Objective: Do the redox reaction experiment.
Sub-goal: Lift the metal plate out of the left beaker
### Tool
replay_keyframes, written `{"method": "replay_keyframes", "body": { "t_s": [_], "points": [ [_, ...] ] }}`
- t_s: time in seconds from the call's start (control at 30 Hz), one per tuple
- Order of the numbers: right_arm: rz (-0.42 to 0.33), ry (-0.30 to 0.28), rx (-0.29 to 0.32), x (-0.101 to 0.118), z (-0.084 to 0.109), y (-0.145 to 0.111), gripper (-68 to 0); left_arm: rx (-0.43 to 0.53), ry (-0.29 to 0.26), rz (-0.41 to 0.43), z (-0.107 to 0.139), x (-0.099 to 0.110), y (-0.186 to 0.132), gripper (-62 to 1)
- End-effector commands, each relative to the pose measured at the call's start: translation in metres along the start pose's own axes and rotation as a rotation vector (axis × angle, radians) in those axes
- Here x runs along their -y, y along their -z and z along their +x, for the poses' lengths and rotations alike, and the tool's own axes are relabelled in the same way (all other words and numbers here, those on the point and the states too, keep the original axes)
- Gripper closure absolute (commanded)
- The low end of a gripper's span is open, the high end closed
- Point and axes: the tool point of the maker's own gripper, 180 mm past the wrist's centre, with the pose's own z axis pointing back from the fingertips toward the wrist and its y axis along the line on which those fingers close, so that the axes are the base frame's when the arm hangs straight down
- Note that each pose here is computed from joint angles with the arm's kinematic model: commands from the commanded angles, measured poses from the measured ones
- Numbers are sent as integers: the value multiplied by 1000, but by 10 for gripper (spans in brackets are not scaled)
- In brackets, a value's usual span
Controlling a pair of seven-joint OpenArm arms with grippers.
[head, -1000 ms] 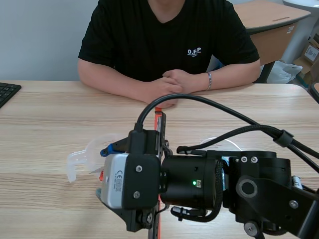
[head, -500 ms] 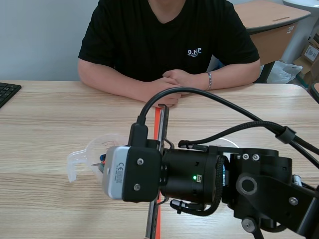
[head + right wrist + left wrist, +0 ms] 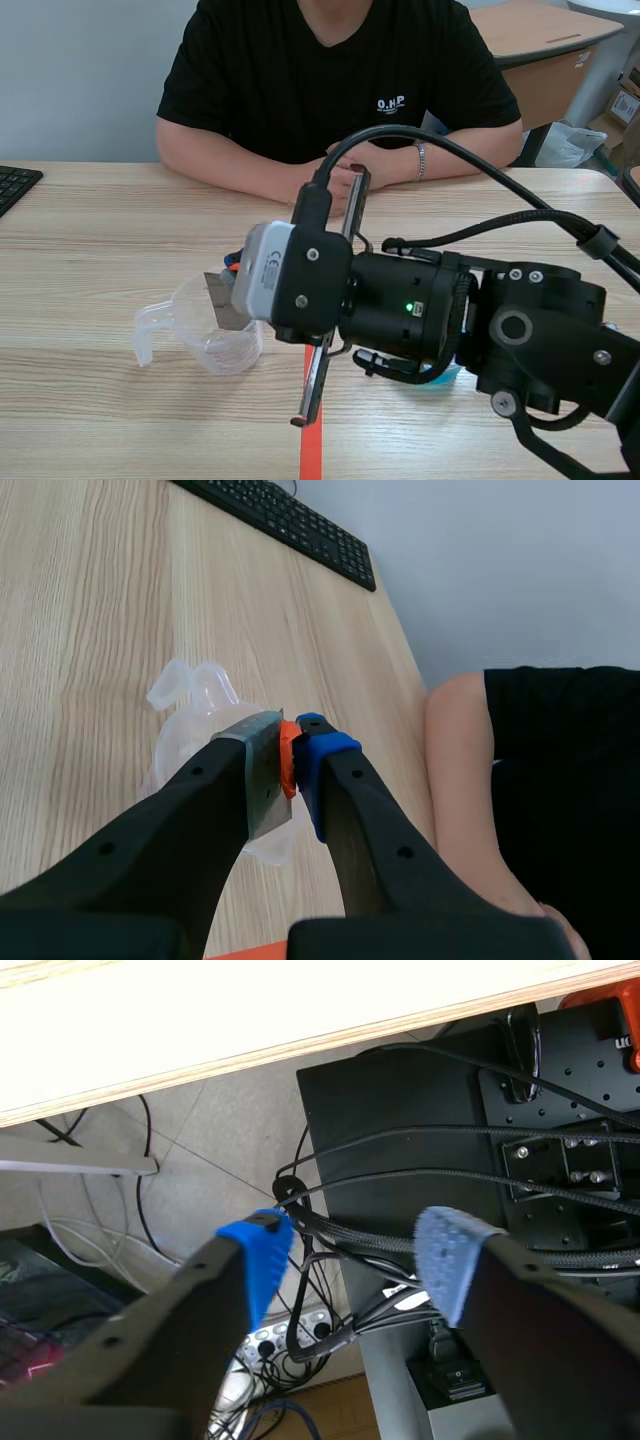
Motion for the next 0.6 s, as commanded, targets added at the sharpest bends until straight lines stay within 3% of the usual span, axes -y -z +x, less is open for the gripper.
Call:
{"method": "replay_keyframes", "body": {
  "t_s": [0.0, 0.3, 0.57],
  "points": [
    [-28, 13, 19, 15, 6, -1, -15, 23, -5, -2, 7, 1, 0, -232],
    [-19, 118, 7, 28, 18, -2, -15, 25, -12, -6, 7, 2, 0, -54],
    [-42, 143, 28, 43, 39, -3, -15, 25, -16, -39, 7, 8, 0, -49]
  ]
}}
